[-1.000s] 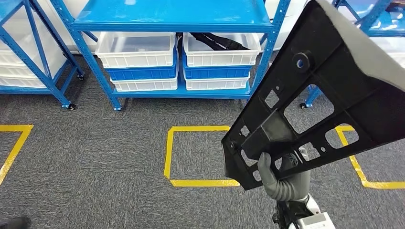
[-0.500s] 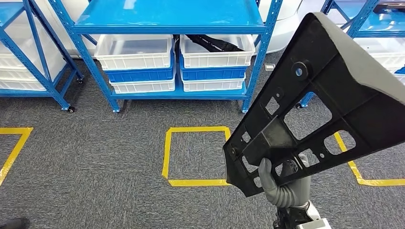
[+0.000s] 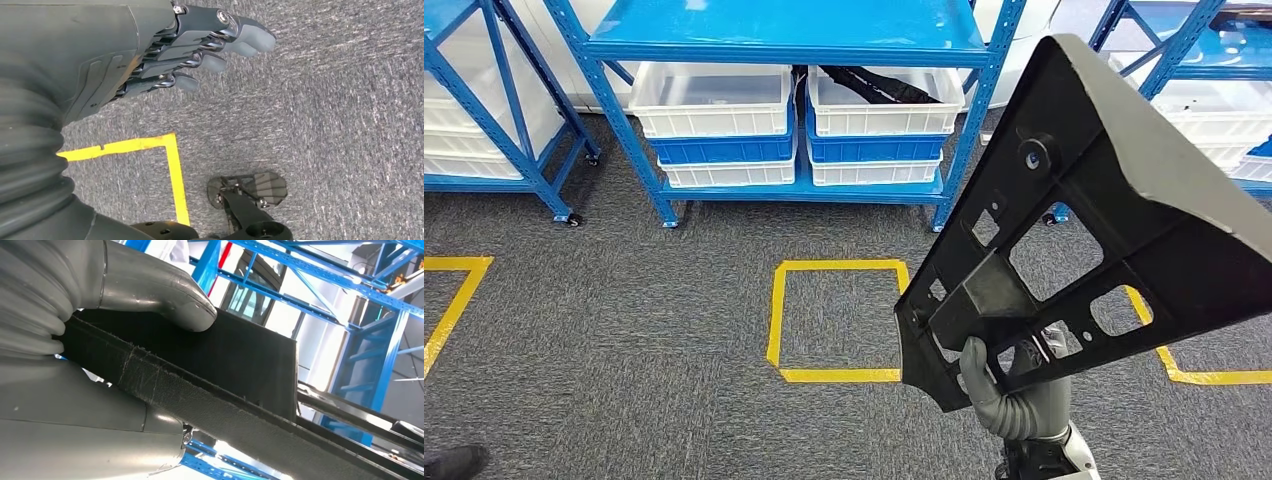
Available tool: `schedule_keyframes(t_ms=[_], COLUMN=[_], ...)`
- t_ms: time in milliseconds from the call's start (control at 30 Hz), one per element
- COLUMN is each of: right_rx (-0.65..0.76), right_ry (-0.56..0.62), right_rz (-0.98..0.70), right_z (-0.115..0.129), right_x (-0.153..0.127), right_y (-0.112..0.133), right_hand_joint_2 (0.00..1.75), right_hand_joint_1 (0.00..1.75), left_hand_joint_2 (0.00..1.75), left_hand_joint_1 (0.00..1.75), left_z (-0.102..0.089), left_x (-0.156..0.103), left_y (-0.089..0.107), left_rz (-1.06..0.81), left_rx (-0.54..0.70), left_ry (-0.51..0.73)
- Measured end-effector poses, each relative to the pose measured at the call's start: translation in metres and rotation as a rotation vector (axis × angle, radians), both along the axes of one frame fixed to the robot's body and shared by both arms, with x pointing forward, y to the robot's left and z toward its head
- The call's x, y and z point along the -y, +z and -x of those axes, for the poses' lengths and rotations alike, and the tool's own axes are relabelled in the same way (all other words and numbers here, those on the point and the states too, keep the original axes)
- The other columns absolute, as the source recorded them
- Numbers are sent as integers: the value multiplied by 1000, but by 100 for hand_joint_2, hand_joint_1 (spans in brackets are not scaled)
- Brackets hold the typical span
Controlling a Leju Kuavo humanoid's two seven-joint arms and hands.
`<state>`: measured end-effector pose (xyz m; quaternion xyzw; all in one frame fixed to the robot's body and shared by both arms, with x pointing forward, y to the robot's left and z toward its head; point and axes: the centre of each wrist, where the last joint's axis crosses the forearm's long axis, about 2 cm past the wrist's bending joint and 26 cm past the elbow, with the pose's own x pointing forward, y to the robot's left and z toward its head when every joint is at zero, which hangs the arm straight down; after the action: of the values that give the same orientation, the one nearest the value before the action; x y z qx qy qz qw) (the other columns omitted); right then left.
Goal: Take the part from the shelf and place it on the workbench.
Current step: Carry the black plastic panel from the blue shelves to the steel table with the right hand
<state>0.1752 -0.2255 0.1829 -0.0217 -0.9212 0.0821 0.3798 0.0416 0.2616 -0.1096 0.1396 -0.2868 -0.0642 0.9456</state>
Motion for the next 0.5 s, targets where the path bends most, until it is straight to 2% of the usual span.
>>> schedule_keyframes(t_ms=[500], right_rx=[-3], right_ry=[-23], right_rz=[44], right_z=[9], right_x=[2], right_y=[-5], right_hand_joint_2=[175], right_hand_joint_1=[175], left_hand_joint_2=[175], left_hand_joint_1=[0], left_z=[0], left_x=[1], left_y=[0], left_rz=[-3], left_rx=[-7], left_ry=[4])
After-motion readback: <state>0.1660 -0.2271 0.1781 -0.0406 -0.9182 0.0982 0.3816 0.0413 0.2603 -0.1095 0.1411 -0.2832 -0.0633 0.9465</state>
